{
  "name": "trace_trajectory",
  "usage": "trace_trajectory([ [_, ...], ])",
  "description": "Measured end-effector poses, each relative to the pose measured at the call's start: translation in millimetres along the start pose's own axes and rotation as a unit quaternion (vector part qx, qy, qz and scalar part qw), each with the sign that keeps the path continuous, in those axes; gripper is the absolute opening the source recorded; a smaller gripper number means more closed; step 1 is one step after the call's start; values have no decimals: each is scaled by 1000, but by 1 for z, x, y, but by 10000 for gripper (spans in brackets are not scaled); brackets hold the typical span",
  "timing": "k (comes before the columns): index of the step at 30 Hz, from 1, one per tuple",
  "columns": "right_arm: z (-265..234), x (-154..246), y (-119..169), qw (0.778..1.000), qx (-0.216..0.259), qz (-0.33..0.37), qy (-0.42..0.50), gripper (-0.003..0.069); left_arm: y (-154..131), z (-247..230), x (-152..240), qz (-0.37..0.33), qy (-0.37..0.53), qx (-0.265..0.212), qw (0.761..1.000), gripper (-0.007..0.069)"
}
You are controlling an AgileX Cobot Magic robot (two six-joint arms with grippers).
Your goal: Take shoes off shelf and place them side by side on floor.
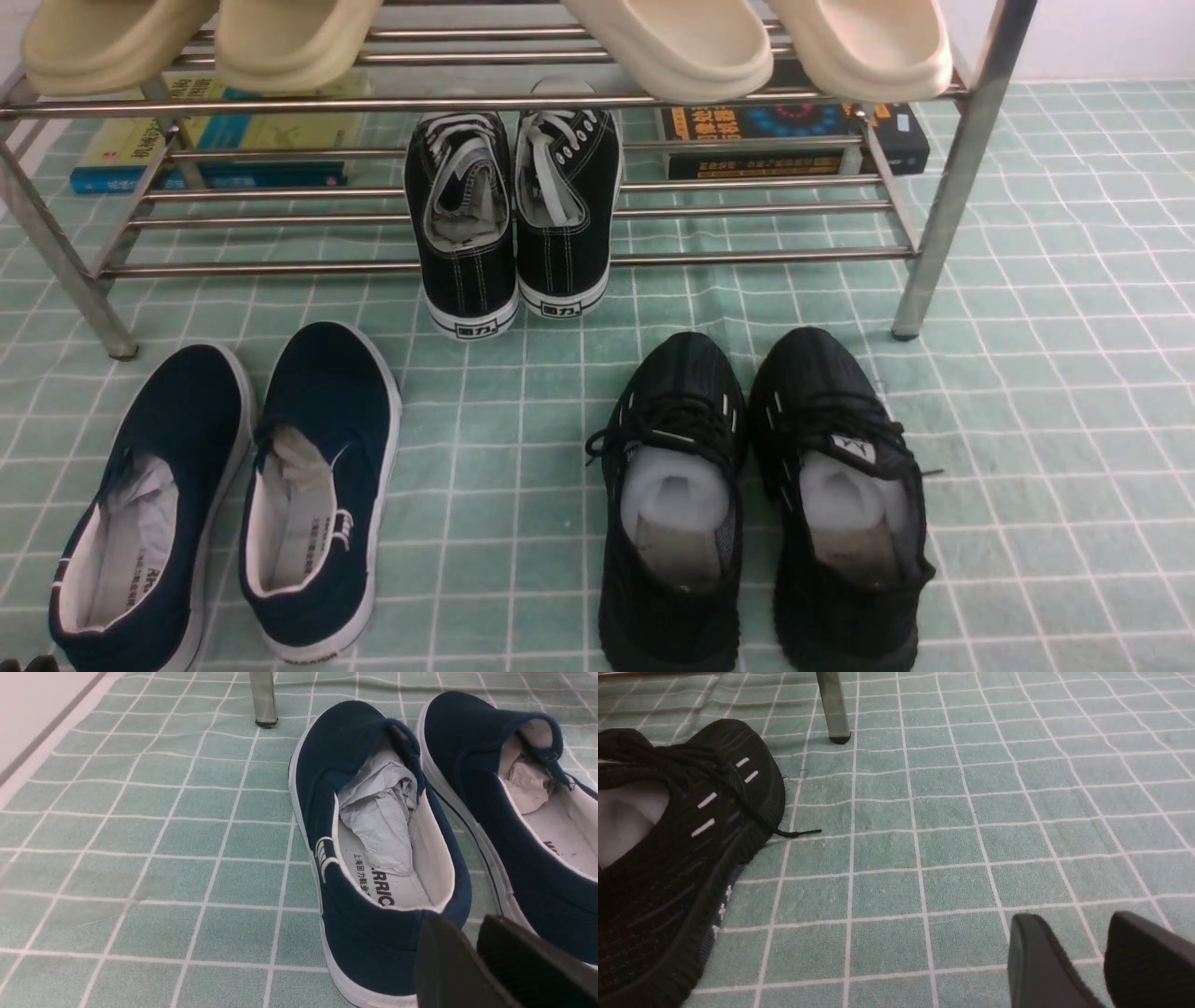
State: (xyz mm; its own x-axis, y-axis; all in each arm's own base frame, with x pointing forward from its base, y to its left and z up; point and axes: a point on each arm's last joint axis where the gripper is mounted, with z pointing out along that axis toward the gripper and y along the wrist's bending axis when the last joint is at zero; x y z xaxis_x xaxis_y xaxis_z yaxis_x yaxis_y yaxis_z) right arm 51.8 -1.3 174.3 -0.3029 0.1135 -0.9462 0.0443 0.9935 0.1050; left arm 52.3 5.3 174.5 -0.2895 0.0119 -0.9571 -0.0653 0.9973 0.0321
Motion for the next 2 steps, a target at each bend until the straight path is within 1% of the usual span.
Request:
trace_trajectory([
  [2,0,0,0,1000,0,0,0,239,0,0,0,0,0,0,1000,143],
])
